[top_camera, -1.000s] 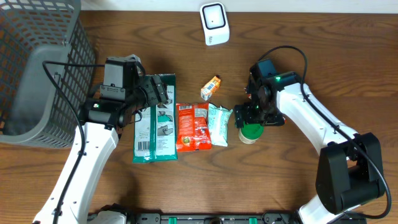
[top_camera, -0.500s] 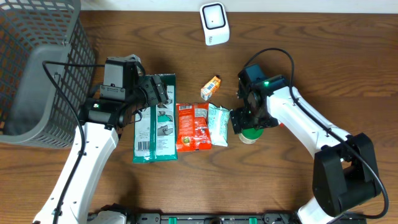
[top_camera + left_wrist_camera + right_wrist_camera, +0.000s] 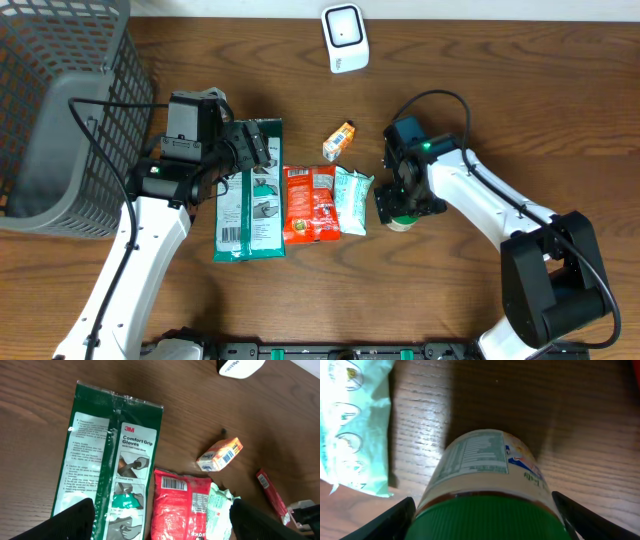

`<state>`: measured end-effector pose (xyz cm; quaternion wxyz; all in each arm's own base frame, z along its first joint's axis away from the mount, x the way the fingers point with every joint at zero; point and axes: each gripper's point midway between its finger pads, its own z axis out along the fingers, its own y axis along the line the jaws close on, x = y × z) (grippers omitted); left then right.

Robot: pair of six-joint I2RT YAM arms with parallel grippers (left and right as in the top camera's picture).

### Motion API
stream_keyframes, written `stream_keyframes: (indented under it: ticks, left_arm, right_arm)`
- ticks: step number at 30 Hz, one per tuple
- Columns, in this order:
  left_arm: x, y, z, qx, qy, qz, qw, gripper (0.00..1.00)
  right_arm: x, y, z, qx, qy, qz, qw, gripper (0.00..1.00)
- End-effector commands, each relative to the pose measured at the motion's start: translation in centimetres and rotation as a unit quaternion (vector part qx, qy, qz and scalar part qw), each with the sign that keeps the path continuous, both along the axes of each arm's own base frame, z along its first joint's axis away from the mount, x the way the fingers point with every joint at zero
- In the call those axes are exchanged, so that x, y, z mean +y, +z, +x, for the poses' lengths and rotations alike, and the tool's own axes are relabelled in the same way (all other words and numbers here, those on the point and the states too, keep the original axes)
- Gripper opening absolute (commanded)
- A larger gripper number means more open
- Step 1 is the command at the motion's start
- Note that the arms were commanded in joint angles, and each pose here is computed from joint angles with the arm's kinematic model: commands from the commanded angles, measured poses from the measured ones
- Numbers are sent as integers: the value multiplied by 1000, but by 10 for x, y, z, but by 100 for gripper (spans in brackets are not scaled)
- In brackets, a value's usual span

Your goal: Scan the item barcode

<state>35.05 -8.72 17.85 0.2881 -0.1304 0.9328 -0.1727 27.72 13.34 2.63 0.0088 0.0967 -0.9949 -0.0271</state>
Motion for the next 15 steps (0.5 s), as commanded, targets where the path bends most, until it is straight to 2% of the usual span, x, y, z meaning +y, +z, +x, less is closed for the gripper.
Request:
stream_keyframes:
  ticks: [1,15]
  left_arm:
    - [1,3,2,-5,-4,5,1000,86]
    - [1,3,2,-5,-4,5,1000,86]
  right_arm:
    - [-7,-5,-3,-6,3,-21,1000,80]
    - [-6,-8,0,-15,-4,-19,1000,75]
